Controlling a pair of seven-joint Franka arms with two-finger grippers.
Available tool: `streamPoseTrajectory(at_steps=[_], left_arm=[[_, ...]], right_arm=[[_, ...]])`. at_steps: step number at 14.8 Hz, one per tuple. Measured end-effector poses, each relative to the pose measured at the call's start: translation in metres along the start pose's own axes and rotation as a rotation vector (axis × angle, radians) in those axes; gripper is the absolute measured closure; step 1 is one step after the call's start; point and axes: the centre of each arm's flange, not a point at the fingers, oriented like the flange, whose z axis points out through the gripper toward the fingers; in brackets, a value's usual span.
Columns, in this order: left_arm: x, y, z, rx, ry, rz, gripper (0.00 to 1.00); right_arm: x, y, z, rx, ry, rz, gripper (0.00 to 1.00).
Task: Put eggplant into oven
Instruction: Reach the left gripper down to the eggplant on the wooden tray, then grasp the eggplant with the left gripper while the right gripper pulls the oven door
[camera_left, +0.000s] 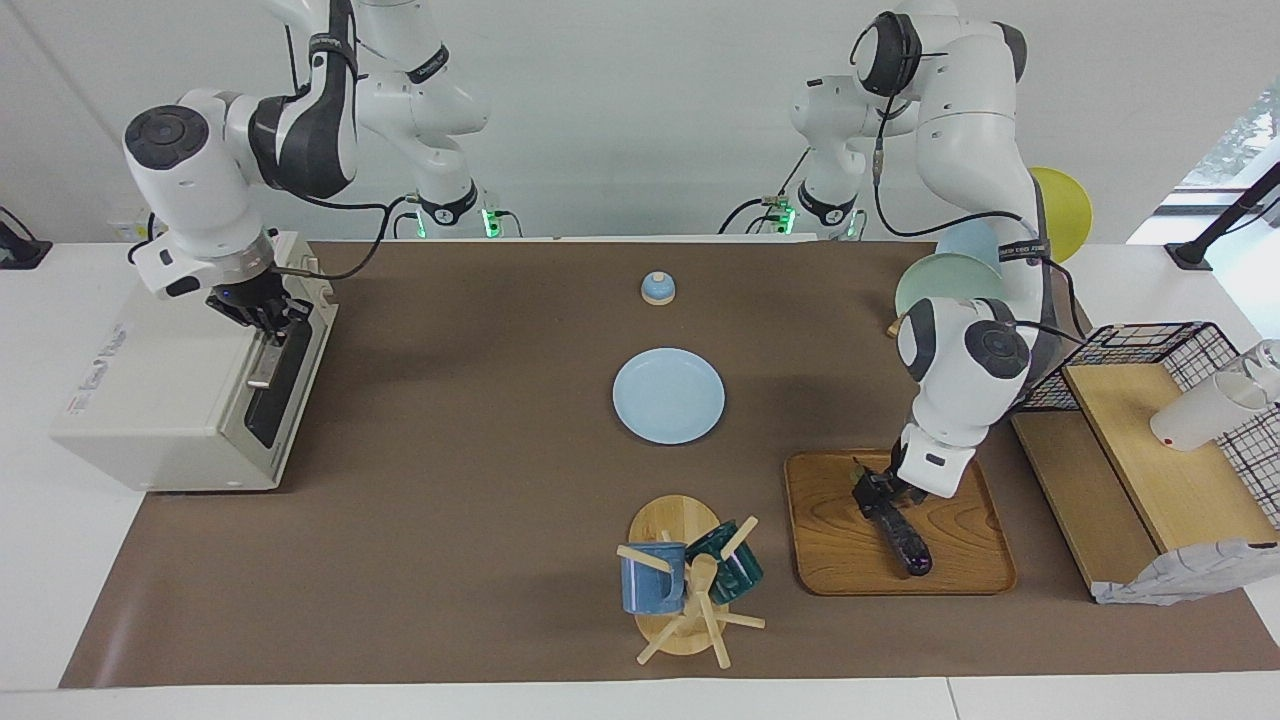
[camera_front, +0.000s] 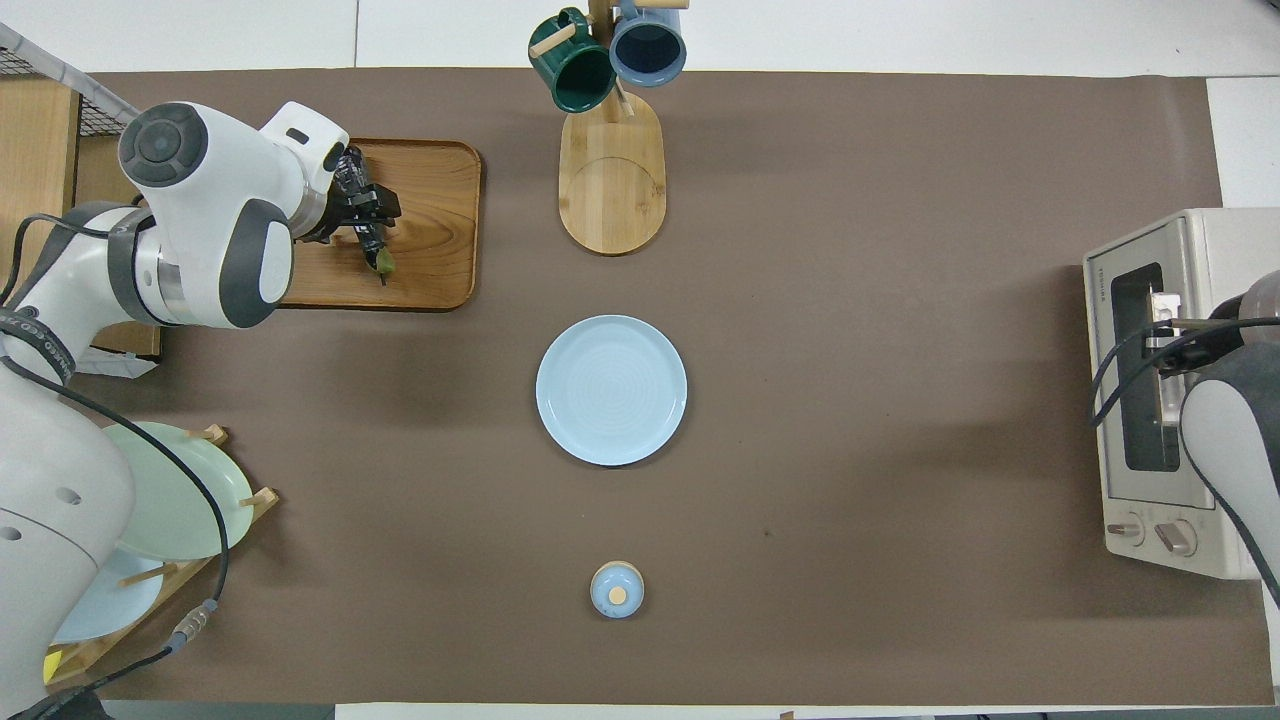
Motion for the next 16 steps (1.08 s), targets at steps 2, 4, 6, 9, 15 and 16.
streamPoseTrajectory(at_steps=[2, 4, 6, 9, 15, 16], left_arm=[[-0.003, 0.0, 0.004, 0.003, -0.002, 0.004, 0.14], [-0.003, 0.0, 0.005, 0.002, 0.0, 0.004, 0.19], [-0.003, 0.0, 0.005, 0.002, 0.003, 0.005, 0.33], [-0.002, 0.001, 0.003, 0.001, 0.009, 0.008, 0.52], [0.001, 0.005, -0.007, -0.002, 0.015, 0.014, 0.72], [0.001, 0.007, -0.016, 0.001, 0.008, 0.015, 0.72]], right_arm=[[0.0, -0.001, 0.001, 0.0, 0.001, -0.002, 0.99], [-0.001, -0.003, 0.002, 0.001, 0.007, -0.006, 0.99], [-0.003, -0.006, 0.002, 0.003, 0.018, -0.011, 0.99], [-0.007, -0.016, 0.005, 0.021, 0.038, -0.023, 0.99], [0.005, -0.116, 0.068, 0.08, 0.082, -0.07, 0.99], [0.006, -0.125, 0.081, 0.083, 0.085, -0.075, 0.99]])
